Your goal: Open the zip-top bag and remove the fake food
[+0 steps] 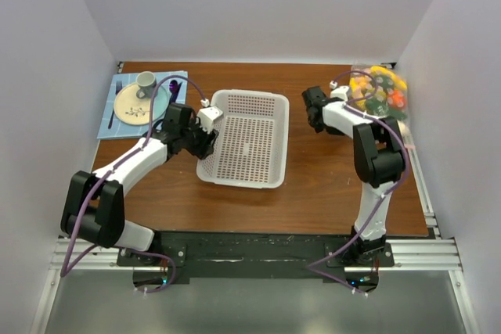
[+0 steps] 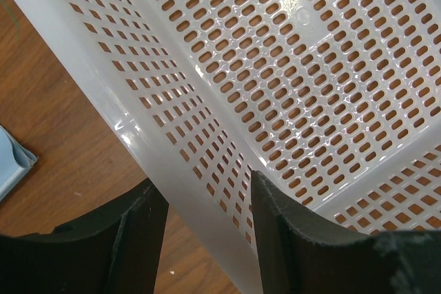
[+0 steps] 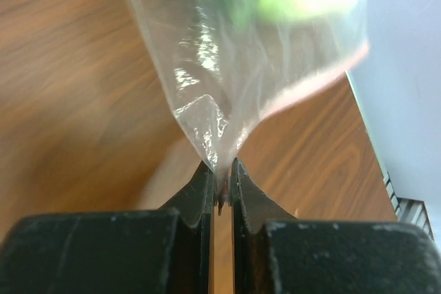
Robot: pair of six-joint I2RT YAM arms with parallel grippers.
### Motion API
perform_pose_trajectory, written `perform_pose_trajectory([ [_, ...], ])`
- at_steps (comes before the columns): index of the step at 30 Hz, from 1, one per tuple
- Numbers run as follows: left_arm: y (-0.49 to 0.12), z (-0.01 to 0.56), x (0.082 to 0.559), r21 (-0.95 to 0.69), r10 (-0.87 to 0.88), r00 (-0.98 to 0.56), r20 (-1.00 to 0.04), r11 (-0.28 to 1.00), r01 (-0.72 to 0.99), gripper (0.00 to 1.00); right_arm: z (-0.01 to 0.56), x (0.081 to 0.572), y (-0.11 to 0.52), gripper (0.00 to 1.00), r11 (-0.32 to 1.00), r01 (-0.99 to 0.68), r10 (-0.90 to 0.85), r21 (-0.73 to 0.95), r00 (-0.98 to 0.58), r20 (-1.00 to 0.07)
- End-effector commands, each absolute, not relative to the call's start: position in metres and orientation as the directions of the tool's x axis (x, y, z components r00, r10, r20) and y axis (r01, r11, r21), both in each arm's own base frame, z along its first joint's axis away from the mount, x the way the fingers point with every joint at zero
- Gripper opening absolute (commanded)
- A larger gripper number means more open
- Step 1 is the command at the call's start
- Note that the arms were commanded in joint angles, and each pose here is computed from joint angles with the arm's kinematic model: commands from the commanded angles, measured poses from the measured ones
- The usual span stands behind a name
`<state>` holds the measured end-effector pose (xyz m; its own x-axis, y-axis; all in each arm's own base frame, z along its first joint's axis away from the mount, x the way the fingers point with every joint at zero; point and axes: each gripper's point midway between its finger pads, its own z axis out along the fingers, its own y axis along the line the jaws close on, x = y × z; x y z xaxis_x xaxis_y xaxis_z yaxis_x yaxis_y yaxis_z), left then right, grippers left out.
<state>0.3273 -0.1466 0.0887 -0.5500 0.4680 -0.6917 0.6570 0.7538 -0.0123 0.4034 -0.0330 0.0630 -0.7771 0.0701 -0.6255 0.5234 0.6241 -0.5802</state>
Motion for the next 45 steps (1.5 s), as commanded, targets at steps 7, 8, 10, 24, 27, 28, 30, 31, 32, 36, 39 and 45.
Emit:
perform_pose_trajectory([
  [7,-0.168,0.094,0.300,-0.093,0.449,-0.555,-0.701,0.714,0.694,0.54,0.146,0.380,0.051,0.00,0.766,0.511,0.022,-0.390,-0.627,-0.779],
  [8,-0.173,0.094,0.295,-0.105,0.455,-0.552,-0.698,0.699,0.708,0.55,0.157,0.378,0.054,0.00,0.782,0.510,0.035,-0.358,-0.609,-0.792],
  [10,-0.180,0.092,0.281,-0.139,0.472,-0.553,-0.687,0.661,0.737,0.56,0.169,0.375,0.055,0.00,0.792,0.510,0.043,-0.335,-0.595,-0.803],
  [24,-0.184,0.118,0.261,-0.141,0.495,-0.510,-0.703,0.606,0.783,0.92,0.280,0.367,0.065,0.00,0.868,0.493,0.155,-0.050,-0.366,-0.918],
  [27,-0.189,0.125,0.255,-0.169,0.487,-0.505,-0.713,0.580,0.797,0.96,0.309,0.375,0.075,0.00,0.884,0.468,0.179,0.011,-0.317,-0.931],
  [28,-0.190,0.127,0.252,-0.177,0.484,-0.503,-0.716,0.571,0.802,0.96,0.311,0.377,0.080,0.00,0.890,0.456,0.174,0.011,-0.318,-0.932],
  [30,-0.195,0.128,0.244,-0.209,0.480,-0.499,-0.722,0.536,0.818,0.96,0.321,0.380,0.088,0.00,0.901,0.432,0.187,0.038,-0.309,-0.932],
  [31,-0.196,0.128,0.242,-0.217,0.479,-0.498,-0.723,0.527,0.822,0.96,0.323,0.381,0.093,0.00,0.906,0.420,0.188,0.043,-0.309,-0.932],
  [32,-0.198,0.129,0.240,-0.226,0.477,-0.498,-0.724,0.519,0.824,0.96,0.321,0.382,0.099,0.00,0.914,0.403,0.186,0.045,-0.320,-0.929],
  [36,-0.203,0.135,0.232,-0.256,0.473,-0.489,-0.733,0.474,0.842,0.95,0.316,0.380,0.122,0.00,0.937,0.343,0.193,0.064,-0.357,-0.914],
  [39,-0.205,0.136,0.226,-0.272,0.469,-0.486,-0.738,0.452,0.849,0.94,0.314,0.373,0.143,0.00,0.953,0.295,0.174,0.061,-0.376,-0.910],
  [45,-0.208,0.139,0.214,-0.289,0.456,-0.470,-0.756,0.410,0.865,0.93,0.327,0.371,0.175,0.00,0.969,0.237,0.152,0.064,-0.373,-0.915],
])
